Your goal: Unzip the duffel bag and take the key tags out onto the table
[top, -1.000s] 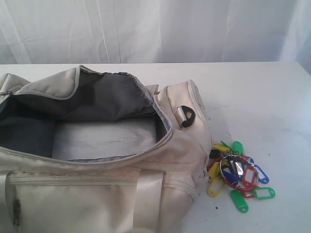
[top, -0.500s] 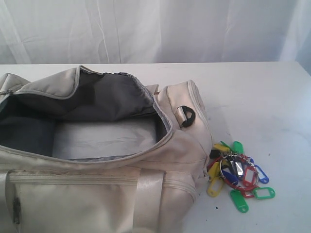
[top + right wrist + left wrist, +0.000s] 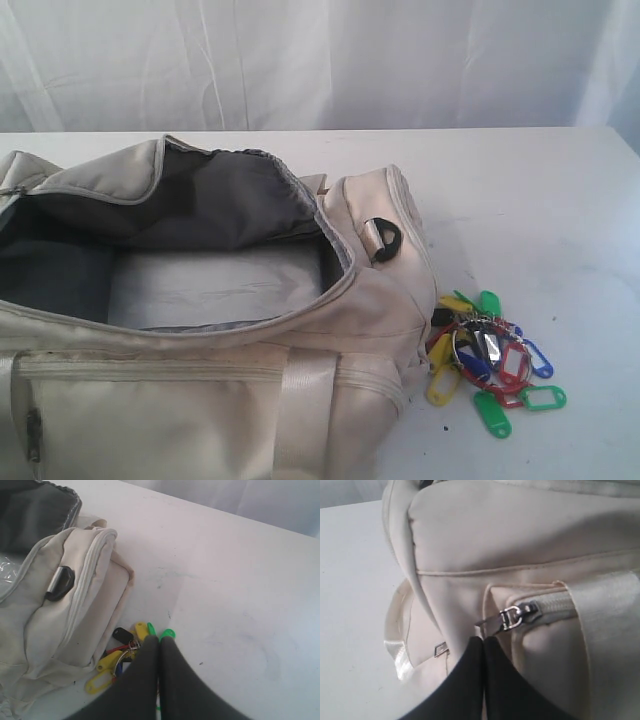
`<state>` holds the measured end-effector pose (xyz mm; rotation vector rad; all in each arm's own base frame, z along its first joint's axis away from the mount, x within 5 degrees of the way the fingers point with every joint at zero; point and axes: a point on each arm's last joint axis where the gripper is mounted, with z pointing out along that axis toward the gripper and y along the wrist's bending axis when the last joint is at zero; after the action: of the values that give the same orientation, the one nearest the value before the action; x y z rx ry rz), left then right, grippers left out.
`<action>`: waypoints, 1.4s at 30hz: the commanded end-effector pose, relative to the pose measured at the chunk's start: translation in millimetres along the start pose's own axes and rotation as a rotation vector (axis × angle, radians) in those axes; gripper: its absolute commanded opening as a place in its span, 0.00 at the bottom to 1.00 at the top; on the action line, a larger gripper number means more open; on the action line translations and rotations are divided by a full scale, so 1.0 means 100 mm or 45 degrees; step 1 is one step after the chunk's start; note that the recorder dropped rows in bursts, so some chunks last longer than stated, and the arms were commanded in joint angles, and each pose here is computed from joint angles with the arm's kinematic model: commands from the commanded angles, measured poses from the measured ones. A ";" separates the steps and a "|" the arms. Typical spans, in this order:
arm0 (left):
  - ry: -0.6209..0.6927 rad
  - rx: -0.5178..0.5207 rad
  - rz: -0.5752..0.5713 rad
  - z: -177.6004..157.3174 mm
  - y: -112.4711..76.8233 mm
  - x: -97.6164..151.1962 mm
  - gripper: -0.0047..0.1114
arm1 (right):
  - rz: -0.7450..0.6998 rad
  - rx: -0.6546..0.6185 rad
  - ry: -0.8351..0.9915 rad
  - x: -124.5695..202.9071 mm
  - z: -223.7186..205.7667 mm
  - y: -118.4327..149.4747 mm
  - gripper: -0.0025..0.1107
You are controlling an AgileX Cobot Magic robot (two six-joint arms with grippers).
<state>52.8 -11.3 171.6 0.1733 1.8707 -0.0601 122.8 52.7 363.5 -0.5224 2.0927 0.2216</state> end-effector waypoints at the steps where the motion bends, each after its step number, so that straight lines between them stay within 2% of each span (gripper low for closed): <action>1: 0.001 -0.055 0.002 0.00 0.03 0.01 0.04 | 0.008 0.011 -0.002 0.01 -0.01 -0.01 0.02; 4: 0.019 -0.105 0.091 0.00 0.06 0.02 0.04 | 0.008 0.011 -0.002 0.01 -0.01 -0.01 0.02; 10: 0.086 -0.246 0.470 -0.02 0.16 0.03 0.04 | 0.008 0.011 -0.002 0.01 -0.01 -0.01 0.02; 14: 0.095 -0.252 0.486 -0.02 0.17 0.04 0.04 | 0.008 0.011 -0.002 0.01 -0.01 -0.01 0.02; 16: 0.086 -0.237 0.401 -0.02 0.16 0.04 0.04 | 0.008 0.011 -0.002 0.01 -0.01 -0.01 0.02; 18: 0.061 -0.216 0.174 -0.01 0.14 0.04 0.04 | 0.008 0.011 -0.002 0.01 -0.01 -0.01 0.02; 19: 0.043 -0.195 -0.004 -0.01 0.12 0.04 0.04 | 0.008 0.011 -0.002 0.01 -0.01 -0.01 0.02; 20: 0.035 -0.188 -0.103 -0.01 0.11 0.03 0.04 | 0.008 0.011 -0.002 0.01 -0.01 -0.01 0.02; 22: 0.027 -0.189 -0.207 -0.01 0.11 0.03 0.04 | 0.008 0.011 -0.002 0.01 -0.01 -0.01 0.02; 42: 0.031 -0.189 -0.188 -0.01 0.11 0.04 0.04 | -0.003 0.011 -0.002 0.01 -0.01 -0.01 0.02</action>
<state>52.9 0.3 169.6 -0.0492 1.9006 -0.0120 122.8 52.7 363.5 -0.5224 2.0927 0.2216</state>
